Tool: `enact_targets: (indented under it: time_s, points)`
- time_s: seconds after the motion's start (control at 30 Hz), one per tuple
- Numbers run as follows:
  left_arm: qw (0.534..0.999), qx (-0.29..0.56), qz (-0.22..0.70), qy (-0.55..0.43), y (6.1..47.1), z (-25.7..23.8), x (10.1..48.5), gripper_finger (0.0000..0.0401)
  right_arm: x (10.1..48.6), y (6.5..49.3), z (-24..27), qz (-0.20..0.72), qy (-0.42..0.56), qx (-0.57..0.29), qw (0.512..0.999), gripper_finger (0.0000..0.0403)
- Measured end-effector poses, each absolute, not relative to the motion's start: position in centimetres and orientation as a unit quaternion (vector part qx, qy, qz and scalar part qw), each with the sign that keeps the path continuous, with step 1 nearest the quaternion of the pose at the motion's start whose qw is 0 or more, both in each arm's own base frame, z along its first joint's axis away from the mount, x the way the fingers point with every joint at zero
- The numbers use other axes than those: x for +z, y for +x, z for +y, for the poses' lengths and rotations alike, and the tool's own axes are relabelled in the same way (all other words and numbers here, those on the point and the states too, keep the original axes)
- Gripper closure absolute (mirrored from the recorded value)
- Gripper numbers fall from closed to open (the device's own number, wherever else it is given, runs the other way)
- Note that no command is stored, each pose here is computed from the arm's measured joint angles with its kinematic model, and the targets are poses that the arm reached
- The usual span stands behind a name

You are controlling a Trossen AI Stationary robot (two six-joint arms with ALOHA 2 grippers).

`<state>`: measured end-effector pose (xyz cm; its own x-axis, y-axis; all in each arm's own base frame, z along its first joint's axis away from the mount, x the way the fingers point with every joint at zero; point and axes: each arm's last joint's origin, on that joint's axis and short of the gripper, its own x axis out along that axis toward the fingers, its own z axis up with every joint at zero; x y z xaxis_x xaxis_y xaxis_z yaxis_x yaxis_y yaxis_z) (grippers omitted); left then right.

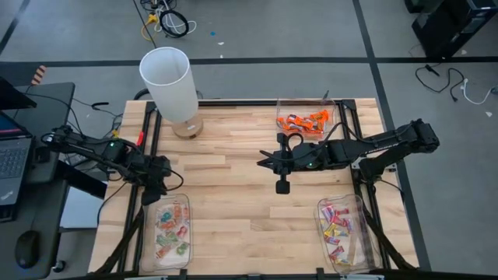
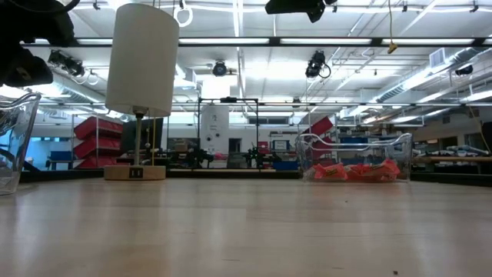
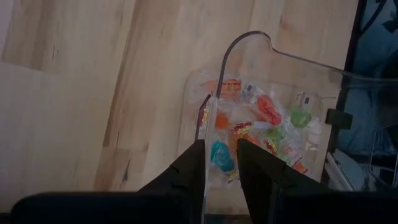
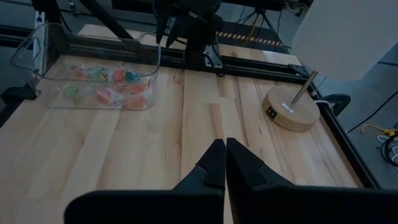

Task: Sort candy
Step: Move the bottom left transparent bin to the middle left of the table

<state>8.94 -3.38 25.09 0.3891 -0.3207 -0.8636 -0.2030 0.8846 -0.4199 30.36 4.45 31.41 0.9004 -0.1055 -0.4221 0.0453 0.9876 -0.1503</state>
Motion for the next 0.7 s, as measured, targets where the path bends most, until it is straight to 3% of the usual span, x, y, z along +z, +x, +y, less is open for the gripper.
enact_targets:
  time_s: [0.3, 0.7]
  points:
    - [0.790, -0.037, 0.570, -0.224, 9.1, -3.5, 22.8, 0.0306, 31.4, 30.4, 4.4, 0.219, -0.068, -0.039, 0.973, 0.0401]
    - [0.787, -0.055, 0.577, -0.211, 8.9, -3.9, 22.7, 0.0306, 31.5, 30.4, 4.4, 0.217, -0.068, -0.039, 0.973, 0.0402]
